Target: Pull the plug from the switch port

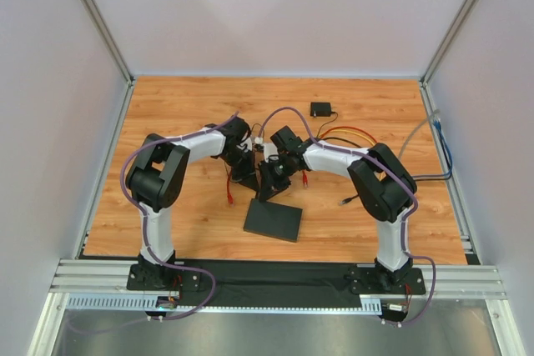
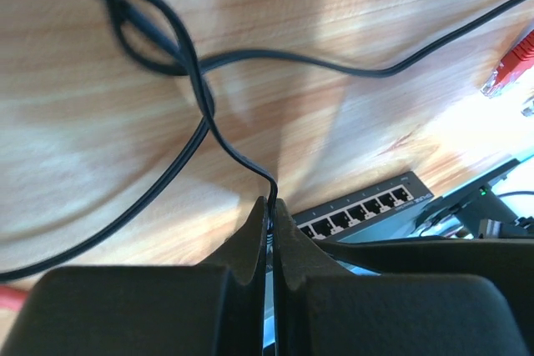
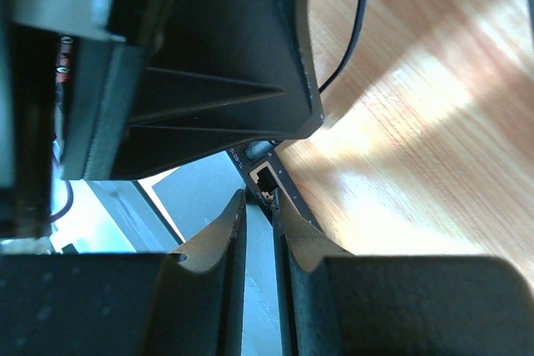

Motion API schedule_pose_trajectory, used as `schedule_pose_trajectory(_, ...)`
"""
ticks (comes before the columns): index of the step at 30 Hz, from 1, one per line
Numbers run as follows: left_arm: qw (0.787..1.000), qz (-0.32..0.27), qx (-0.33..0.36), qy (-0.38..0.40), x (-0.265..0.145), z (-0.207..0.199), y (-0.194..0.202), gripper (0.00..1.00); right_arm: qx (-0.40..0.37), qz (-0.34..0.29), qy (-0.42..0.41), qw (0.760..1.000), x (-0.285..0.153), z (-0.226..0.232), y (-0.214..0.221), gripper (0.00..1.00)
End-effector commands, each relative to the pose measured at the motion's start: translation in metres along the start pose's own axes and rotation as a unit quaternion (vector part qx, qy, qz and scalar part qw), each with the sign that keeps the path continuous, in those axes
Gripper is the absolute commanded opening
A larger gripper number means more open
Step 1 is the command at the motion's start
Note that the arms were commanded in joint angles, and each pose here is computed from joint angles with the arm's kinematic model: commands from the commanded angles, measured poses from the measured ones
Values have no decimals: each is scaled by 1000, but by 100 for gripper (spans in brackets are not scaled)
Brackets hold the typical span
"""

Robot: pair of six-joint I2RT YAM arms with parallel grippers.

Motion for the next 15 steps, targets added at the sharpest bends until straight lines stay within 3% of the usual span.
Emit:
schedule_pose_trajectory(1,994,-87,6,58,-26,-25,-28,0,19,66,-17,997,17,2,31,12)
schedule_pose_trajectory(15,990,-114,-20,84,-25,-32,-44,0,30,83,-46,995,20,9,28,13)
Point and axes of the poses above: each gripper's point midway between its finger pads, its own x axis out along the fingers, its own z axis along the line the jaws close on, y = z × x, the point moved 4 cm from there along -x, back along the fingers, and after that the axes turned 9 degrees about -x, right-handed, at the moved point
